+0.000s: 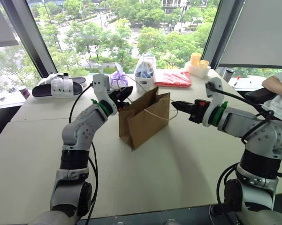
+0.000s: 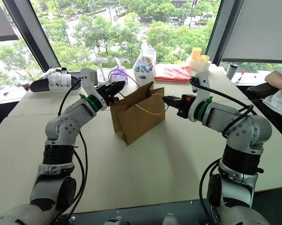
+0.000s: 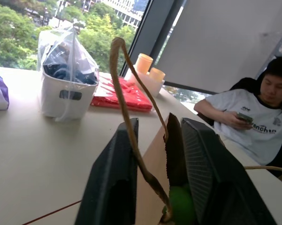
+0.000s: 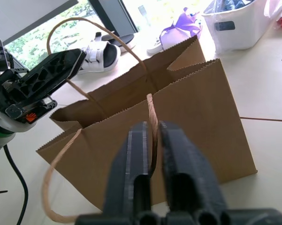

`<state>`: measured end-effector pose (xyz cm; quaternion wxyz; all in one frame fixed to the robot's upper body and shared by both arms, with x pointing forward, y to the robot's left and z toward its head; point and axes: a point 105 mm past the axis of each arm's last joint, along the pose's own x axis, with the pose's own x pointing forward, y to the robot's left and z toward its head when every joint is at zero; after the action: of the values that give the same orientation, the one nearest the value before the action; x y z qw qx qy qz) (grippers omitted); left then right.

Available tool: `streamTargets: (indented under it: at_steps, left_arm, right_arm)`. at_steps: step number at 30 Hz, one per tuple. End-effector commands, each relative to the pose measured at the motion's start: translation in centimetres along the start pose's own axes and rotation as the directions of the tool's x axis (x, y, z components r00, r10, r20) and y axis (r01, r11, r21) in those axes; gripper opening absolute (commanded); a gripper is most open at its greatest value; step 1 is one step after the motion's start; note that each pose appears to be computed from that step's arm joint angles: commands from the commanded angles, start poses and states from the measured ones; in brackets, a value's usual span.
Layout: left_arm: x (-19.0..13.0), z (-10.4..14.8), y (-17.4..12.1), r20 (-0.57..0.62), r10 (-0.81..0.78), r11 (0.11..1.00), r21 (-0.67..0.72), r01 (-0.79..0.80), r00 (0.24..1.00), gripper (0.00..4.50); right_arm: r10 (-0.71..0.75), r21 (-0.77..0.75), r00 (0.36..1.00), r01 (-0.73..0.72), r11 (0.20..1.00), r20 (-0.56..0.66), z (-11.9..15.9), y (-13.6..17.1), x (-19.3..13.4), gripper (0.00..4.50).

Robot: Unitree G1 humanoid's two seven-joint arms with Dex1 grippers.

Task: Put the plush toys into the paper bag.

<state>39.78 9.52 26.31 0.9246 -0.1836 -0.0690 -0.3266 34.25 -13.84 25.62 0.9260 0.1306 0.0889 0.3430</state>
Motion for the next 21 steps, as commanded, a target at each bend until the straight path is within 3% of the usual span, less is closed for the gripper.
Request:
streamTargets:
  at_steps: [1,3,5,12,18,21]
  left_arm:
    - [-0.7,3.2,-1.5,0.081,-0.095,0.995,-0.015,0.096,0.992,3.42]
    - [-1.4,4.2,-1.9,0.097,-0.151,0.986,-0.056,0.157,0.984,4.46]
    - [-2.3,4.7,-1.7,0.089,-0.17,0.982,-0.066,0.176,0.981,4.5]
    - [-6.1,3.5,0.8,-0.059,-0.157,0.987,-0.032,0.156,0.986,4.5]
    - [-8.5,0.3,2.0,-0.185,-0.163,0.986,-0.004,0.165,0.969,4.5]
    - [-8.5,-0.9,1.3,-0.19,-0.219,0.976,-0.033,0.217,0.957,4.5]
  right_arm:
    - [0.036,-0.064,0.995,-0.03,0.997,0.096,2.7,1.4,-0.9,2.4]
    - [0.058,-0.077,0.991,-0.049,0.996,0.117,3.4,1.8,-1.2,3.44]
    - [0.083,-0.091,0.987,-0.071,0.993,0.137,4.1,2.4,-1.5,4.46]
    - [0.101,-0.127,0.973,-0.076,0.989,0.206,6.4,2.6,-3.1,4.46]
    - [-0.053,-0.049,0.939,0.075,0.996,0.339,8.0,-1.7,-5.1,4.46]
    - [-0.134,0.027,0.937,0.133,0.991,0.322,5.6,-4.2,-5.0,4.46]
